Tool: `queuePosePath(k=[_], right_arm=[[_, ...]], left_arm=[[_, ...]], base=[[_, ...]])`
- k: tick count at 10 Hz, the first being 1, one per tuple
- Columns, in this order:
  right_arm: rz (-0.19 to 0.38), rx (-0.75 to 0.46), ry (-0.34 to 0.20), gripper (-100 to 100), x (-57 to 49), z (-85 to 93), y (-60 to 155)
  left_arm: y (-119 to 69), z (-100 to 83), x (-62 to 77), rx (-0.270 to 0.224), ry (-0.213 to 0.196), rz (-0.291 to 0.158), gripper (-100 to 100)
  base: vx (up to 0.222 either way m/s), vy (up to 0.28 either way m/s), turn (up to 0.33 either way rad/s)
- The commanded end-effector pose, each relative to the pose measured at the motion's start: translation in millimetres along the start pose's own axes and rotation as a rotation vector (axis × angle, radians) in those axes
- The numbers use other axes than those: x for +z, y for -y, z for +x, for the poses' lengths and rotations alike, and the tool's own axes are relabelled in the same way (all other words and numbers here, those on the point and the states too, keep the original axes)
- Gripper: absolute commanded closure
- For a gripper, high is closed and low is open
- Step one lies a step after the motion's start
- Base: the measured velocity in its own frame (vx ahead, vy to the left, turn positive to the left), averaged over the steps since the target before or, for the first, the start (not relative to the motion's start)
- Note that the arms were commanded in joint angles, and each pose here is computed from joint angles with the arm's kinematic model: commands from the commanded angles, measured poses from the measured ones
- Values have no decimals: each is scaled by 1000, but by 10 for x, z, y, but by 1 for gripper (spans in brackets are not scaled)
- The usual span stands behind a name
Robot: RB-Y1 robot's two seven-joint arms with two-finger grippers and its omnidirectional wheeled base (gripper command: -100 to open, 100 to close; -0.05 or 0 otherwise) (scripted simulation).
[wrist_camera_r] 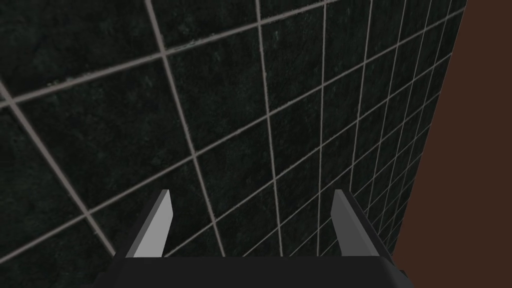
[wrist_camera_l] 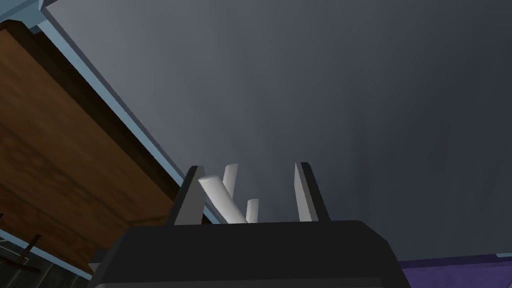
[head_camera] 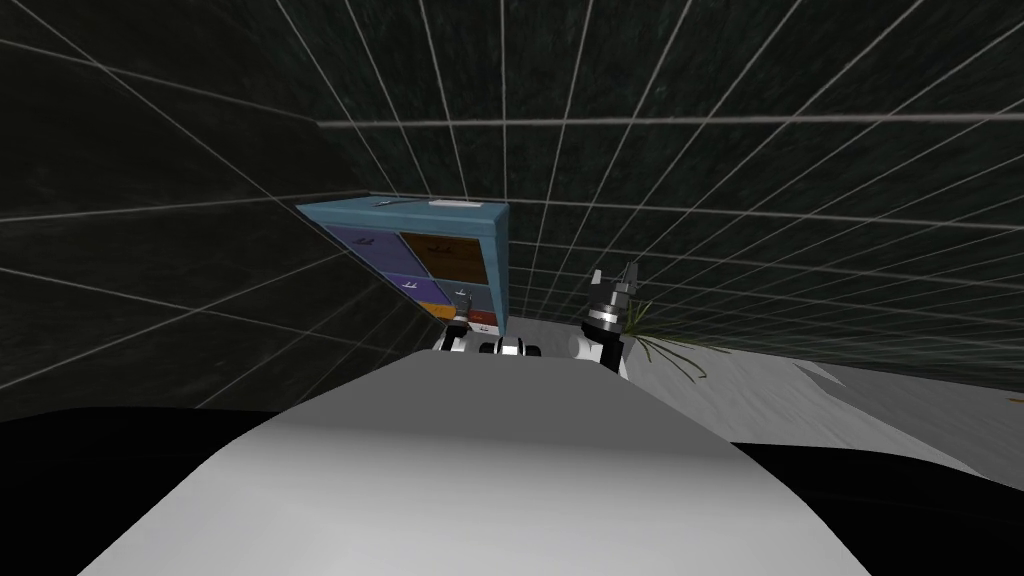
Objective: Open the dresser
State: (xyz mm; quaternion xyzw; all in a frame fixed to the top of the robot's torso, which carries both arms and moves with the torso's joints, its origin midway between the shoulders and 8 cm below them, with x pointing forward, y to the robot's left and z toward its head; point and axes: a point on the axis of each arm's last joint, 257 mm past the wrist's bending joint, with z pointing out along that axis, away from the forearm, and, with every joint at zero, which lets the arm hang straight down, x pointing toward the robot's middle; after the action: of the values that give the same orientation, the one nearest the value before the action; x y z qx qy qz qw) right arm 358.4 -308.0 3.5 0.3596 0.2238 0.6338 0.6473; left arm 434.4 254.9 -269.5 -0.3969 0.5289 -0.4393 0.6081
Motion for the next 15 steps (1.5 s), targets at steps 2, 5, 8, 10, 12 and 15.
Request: queuePosePath(k=[2, 5, 8, 10, 12, 15], right_arm=[[0, 0, 0, 0, 1, 0, 0], [0, 0, 0, 0, 0, 0, 1], [0, 0, 0, 0, 1, 1, 0], [0, 0, 0, 0, 0, 0, 1], [0, 0, 0, 0, -1, -1, 0], [0, 0, 0, 0, 0, 0, 0]], left_arm=[[86, -10, 4, 0, -3, 12, 100], [97, 9, -29, -3, -10, 7, 100], [88, 9, -85, -1, -15, 1, 100], [276, -61, -20, -2, -8, 11, -100], [377, -103, -3, 0, -6, 10, -100], [534, -166, 15, 1, -2, 9, -100]], base=[[-180, 23, 10], [-133, 5, 12], [-183, 16, 19], [-48, 1, -21], [33, -4, -15], [7, 1, -15]])
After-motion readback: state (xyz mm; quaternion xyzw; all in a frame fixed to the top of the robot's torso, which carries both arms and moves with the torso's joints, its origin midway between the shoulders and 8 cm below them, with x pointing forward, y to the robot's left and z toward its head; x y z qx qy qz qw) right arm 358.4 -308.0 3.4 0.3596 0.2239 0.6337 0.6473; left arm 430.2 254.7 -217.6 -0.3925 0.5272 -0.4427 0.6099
